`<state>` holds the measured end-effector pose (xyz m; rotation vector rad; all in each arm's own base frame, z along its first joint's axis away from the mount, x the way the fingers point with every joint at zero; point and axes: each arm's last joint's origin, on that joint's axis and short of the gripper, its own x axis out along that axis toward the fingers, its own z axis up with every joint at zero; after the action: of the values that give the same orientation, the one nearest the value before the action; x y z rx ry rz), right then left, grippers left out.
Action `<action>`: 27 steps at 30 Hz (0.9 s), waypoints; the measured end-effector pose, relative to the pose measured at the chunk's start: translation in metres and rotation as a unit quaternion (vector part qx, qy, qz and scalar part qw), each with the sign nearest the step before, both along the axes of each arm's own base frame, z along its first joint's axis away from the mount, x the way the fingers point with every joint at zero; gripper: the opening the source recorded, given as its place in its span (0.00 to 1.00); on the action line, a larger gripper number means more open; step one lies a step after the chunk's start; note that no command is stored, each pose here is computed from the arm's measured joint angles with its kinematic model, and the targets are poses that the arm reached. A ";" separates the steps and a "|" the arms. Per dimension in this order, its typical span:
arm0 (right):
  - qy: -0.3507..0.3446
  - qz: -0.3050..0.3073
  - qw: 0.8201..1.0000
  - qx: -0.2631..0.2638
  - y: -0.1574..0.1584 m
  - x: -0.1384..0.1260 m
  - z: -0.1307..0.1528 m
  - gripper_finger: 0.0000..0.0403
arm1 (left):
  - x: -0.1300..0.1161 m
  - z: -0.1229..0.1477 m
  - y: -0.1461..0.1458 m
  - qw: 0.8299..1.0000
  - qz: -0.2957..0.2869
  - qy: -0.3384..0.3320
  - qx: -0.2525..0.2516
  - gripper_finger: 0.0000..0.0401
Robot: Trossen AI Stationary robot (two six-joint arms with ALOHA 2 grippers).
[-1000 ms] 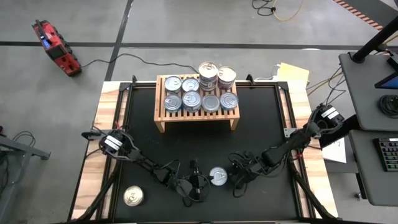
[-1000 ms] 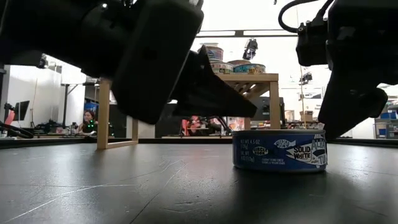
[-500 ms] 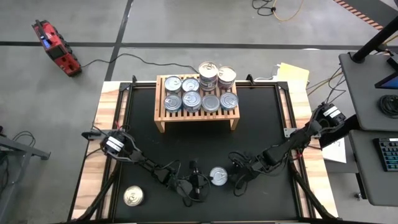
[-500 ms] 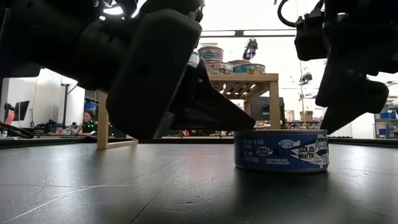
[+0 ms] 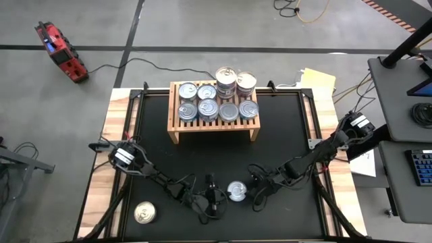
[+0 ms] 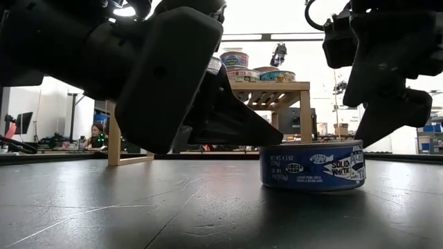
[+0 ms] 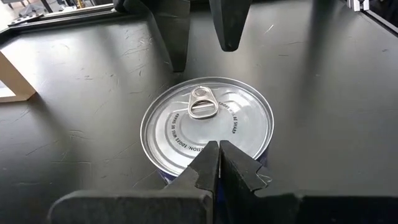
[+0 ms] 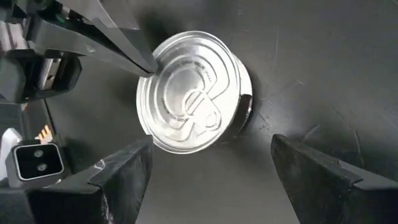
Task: Stack canned seafood by type on shelf
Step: Stack the blue tuna can on top of the blue tuna can
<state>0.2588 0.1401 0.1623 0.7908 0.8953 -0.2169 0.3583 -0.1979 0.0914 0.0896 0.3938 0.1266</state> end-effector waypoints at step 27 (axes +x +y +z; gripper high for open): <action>-0.048 -0.012 0.999 -0.011 0.001 0.006 0.005 0.84 | -0.005 -0.007 -0.004 1.000 -0.011 0.018 0.003 0.00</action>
<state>0.2649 0.1408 0.1672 0.7860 0.7919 -0.2086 0.3530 -0.2018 0.0848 0.1015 0.4278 0.1045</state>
